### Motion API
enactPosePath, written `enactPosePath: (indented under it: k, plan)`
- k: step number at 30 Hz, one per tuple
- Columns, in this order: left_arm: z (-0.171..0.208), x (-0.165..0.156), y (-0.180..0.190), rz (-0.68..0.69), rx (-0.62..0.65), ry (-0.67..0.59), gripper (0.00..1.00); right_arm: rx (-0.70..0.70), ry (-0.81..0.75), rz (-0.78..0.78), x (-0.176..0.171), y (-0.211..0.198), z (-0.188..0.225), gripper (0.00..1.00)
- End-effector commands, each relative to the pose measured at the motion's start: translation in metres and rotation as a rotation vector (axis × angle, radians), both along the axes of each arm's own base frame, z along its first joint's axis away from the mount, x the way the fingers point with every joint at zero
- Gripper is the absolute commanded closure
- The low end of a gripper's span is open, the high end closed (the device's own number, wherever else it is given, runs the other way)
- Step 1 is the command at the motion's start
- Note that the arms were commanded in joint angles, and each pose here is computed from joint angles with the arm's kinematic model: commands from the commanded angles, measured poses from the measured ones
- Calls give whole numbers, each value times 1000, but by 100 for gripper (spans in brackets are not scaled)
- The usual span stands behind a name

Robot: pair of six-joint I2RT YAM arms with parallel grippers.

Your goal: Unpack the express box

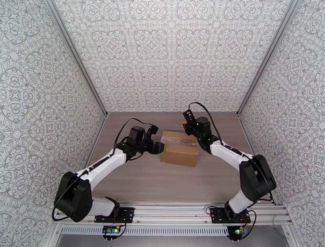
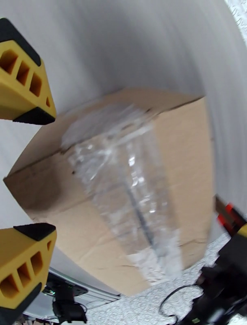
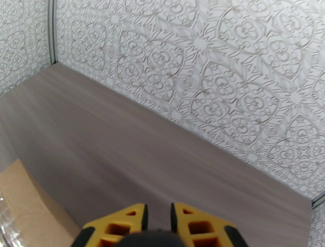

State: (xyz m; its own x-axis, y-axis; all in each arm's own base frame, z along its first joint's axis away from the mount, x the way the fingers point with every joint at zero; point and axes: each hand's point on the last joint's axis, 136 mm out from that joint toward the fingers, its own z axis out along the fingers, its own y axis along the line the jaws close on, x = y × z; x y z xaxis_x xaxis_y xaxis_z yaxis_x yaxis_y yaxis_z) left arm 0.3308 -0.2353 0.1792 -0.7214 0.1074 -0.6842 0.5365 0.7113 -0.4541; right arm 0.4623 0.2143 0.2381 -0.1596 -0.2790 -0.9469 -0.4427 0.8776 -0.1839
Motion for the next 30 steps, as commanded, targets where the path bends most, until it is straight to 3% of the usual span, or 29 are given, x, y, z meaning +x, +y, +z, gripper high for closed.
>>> enactPosePath:
  k: [1,6,9,15,20,30]
  plan:
    - [7,4,8,-3,35,-40,30,-1,-86,-100,2,-13,28,100]
    - [16,-4,23,73,29,-28,29,-33,-187,-149,9,-21,69,100]
    - [18,-9,24,128,-29,21,29,-35,-197,50,3,13,93,100]
    - [10,-22,11,175,-109,93,27,-3,-197,294,-8,52,114,100]
    - [3,-32,12,236,-148,113,26,122,-168,606,-33,95,122,100]
    - [11,-28,36,228,-215,168,25,353,-89,878,-69,121,130,100]
